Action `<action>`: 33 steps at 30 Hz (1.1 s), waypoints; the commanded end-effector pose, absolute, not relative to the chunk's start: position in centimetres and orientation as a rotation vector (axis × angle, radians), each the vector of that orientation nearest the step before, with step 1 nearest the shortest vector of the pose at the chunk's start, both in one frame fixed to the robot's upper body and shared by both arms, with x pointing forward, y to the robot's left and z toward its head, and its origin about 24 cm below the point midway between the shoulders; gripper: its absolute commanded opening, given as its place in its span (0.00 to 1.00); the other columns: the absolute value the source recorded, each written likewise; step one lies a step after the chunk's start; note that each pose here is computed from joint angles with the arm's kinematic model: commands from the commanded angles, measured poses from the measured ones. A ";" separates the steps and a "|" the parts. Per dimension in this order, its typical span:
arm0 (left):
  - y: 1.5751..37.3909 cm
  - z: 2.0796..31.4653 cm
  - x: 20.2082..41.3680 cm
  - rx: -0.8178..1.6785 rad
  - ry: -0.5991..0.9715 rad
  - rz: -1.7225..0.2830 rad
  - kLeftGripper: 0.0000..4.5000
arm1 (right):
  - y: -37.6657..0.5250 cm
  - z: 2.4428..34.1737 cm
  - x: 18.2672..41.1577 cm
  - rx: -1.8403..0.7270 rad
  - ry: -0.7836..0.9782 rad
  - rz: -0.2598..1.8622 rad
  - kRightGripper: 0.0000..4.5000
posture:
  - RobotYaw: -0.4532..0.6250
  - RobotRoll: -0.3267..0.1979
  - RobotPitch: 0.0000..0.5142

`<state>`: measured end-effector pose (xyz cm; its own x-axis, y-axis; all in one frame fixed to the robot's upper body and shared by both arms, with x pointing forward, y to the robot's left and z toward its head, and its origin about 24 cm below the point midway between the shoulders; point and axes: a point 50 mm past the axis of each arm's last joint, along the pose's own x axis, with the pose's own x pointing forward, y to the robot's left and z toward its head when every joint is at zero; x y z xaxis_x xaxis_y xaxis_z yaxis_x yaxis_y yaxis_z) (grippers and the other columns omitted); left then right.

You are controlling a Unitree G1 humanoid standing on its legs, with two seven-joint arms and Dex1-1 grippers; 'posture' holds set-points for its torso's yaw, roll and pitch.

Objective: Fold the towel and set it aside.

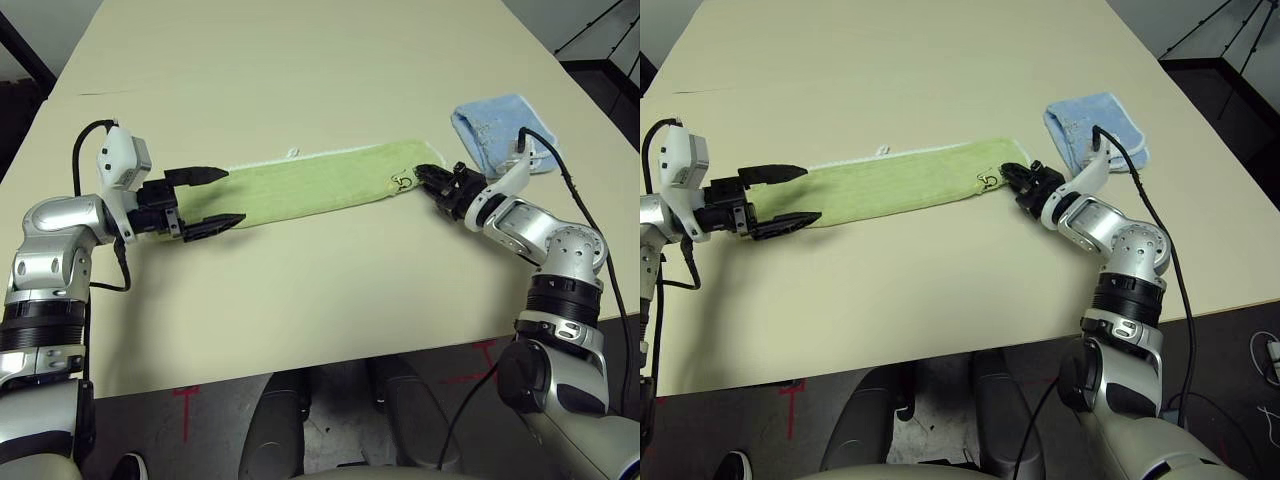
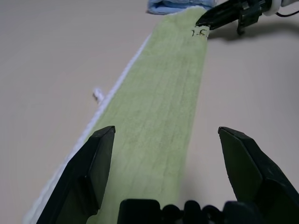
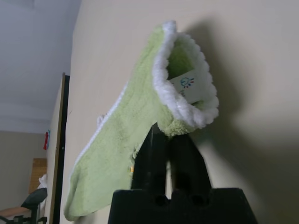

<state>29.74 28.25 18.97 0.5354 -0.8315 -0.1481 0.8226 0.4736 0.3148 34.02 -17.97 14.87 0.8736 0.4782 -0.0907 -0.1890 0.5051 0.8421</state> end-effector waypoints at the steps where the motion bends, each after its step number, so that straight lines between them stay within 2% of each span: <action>1: 28.5 18.6 29.6 0.362 -0.033 -1.022 1.00 | -18.5 14.4 33.6 0.965 0.338 0.385 0.01 | 0.37 0.62 0.45; 8: 29.1 17.7 29.7 0.358 -0.024 -1.026 1.00 | -19.8 14.0 33.0 0.958 0.322 0.331 0.01 | 0.37 0.62 0.44; 12: 29.6 17.0 29.8 0.354 -0.016 -1.027 1.00 | -21.3 13.7 31.6 0.944 0.320 0.303 0.01 | 0.36 0.62 0.43; 19: 29.9 16.5 30.2 0.354 -0.017 -1.032 1.00 | -21.6 13.9 30.3 0.960 0.301 0.302 0.01 | 0.35 0.62 0.42; 33: 29.7 16.9 30.0 0.365 -0.027 -1.048 1.00 | -22.9 14.5 30.5 0.986 0.224 0.219 0.01 | 0.35 0.62 0.43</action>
